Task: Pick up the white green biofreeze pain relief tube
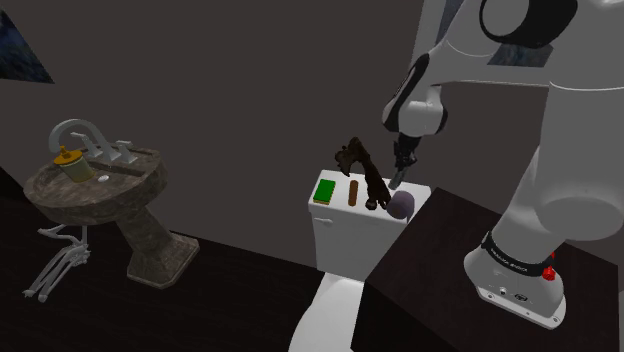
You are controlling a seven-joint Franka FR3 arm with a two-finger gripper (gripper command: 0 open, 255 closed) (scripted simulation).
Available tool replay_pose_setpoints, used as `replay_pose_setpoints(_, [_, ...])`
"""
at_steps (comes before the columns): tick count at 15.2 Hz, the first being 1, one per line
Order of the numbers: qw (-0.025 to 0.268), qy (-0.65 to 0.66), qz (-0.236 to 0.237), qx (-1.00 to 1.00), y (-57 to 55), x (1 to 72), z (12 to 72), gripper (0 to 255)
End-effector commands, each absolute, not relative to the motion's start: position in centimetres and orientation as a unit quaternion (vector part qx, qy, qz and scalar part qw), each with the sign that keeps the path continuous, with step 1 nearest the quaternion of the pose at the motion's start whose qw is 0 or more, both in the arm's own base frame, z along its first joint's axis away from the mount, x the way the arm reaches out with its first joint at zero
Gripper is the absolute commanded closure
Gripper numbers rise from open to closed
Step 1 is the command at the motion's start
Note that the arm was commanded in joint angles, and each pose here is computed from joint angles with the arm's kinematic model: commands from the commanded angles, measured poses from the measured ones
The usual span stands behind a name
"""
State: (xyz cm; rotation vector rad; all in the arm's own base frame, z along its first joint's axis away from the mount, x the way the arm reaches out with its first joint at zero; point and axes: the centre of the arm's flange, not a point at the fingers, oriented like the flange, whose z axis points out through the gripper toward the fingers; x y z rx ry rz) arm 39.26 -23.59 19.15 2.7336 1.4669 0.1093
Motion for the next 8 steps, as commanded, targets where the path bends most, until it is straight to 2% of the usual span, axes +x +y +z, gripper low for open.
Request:
replay_pose_setpoints(1, [0.018,0.472,0.035,0.880,-23.6,39.3,20.2,255])
replay_pose_setpoints(8, [0.018,0.472,0.035,0.880,-23.6,39.3,23.0,255])
